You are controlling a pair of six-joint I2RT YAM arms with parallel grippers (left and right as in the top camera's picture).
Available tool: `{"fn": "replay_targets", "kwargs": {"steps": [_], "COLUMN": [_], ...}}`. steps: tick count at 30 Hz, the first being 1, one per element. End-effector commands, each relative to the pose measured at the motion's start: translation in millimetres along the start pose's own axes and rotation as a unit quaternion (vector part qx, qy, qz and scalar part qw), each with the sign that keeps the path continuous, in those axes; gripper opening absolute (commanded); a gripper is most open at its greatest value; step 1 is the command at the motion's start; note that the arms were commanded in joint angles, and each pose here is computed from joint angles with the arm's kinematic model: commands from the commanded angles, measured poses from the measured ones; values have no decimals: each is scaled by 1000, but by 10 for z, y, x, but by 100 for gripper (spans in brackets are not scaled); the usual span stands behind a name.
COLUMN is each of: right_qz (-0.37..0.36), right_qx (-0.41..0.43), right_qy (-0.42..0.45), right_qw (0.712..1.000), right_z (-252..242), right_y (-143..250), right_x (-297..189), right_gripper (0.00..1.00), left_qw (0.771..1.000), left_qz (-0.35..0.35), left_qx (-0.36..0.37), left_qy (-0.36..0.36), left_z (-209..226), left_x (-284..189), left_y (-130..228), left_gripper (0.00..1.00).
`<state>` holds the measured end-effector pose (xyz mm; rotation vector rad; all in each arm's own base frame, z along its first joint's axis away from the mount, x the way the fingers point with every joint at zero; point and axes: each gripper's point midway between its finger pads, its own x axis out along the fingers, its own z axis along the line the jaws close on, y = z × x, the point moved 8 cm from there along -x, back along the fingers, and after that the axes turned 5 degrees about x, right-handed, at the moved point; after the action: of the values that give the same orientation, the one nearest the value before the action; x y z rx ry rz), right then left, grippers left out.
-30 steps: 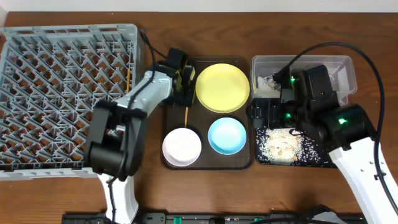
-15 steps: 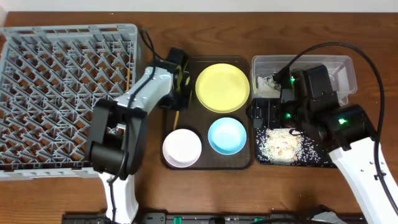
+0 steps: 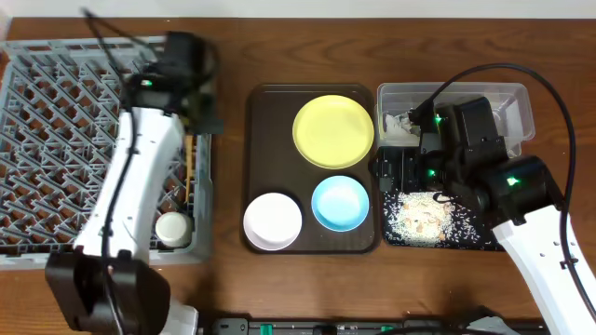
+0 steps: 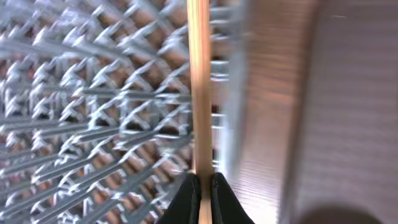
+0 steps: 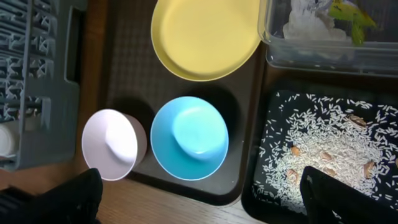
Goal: Sort waste into correct bins and load items into the dishwasher
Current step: 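Carry the second chopstick into the dish rack and release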
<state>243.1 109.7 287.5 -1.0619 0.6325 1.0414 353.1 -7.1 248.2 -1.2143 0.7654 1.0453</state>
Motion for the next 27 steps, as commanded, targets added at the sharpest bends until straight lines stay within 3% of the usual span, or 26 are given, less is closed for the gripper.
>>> {"fn": "replay_targets", "kwargs": {"steps": [1, 6, 8, 12, 15, 16, 18, 21, 27], "right_qz": [2, 2, 3, 4, 4, 4, 3, 4, 7], "right_qx": [1, 1, 1, 1, 1, 1, 1, 1, 2], "right_qy": [-2, -2, -2, -1, -1, -1, -1, -1, 1], "right_qw": [1000, 1000, 1000, 1000, 1000, 1000, 1000, 1000, 1000], "right_z": [-7, -8, -9, -11, -10, -10, -10, -10, -16], "right_y": [-4, -2, 0, 3, 3, 3, 2, 3, 13], "right_x": [3, 3, 3, 3, 3, 3, 3, 3, 3], "right_gripper": [99, 99, 99, 99, 99, 99, 99, 99, 99], "left_qw": [999, 996, 996, 996, 990, 982, 957, 930, 927], "left_qz": [47, 64, 68, 69, 61, 51, 36, 12, 10], "left_qx": [-3, 32, 34, 33, 27, 23, 18, 18, 53], "left_qy": [23, 46, 47, 48, 127, 180, 288, 366, 372], "left_z": [73, 30, 30, 72, -10, -86, -232, -324, -540], "left_x": [324, 461, 425, 231, -57, -171, -409, -663, -696], "left_y": [97, 115, 133, 164, 210, 225, 261, 291, 328], "left_gripper": [7, 17, 28, 38, 40, 47, 73, 74, 60]}}
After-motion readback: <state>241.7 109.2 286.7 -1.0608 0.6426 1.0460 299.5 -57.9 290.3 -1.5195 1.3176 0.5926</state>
